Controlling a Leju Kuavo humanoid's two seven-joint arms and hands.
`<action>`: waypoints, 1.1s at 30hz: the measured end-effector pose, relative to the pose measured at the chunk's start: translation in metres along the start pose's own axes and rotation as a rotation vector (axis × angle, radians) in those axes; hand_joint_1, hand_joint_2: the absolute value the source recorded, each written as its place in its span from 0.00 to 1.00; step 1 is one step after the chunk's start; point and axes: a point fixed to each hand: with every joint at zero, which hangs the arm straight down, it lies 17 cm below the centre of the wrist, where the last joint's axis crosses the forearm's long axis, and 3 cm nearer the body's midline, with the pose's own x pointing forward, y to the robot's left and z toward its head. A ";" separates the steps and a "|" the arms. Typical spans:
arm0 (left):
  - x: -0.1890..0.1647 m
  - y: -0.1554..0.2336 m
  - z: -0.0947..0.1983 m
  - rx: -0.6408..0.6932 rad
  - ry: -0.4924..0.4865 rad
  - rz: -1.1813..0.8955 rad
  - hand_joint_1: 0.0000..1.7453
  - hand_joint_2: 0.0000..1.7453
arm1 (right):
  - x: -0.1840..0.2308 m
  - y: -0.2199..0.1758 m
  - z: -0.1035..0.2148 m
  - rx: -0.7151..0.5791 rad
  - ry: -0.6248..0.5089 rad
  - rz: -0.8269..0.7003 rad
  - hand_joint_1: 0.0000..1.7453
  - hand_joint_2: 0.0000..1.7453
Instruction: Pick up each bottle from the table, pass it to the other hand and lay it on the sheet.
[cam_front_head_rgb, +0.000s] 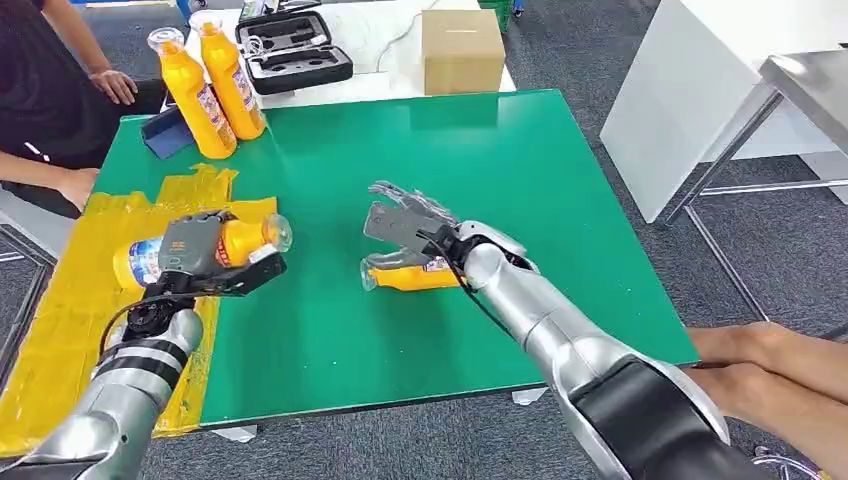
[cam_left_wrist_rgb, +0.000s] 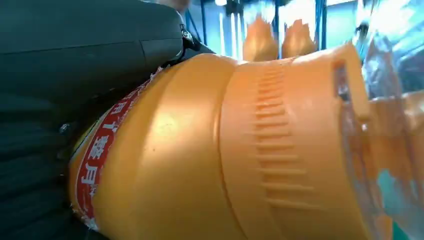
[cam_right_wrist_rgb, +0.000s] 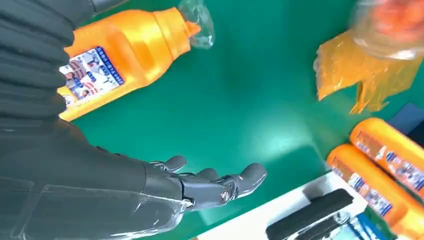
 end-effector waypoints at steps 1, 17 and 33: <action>-0.007 -0.012 0.005 -0.042 0.015 -0.017 1.00 1.00 | 0.001 0.002 0.000 0.006 -0.003 -0.001 0.00 1.00; -0.065 -0.058 0.032 -0.227 0.102 -0.106 1.00 1.00 | 0.002 0.010 0.001 0.043 -0.007 0.012 0.00 1.00; -0.045 -0.069 0.042 -0.277 -0.047 0.165 0.00 0.00 | -0.027 0.014 0.011 0.128 0.066 0.132 0.00 1.00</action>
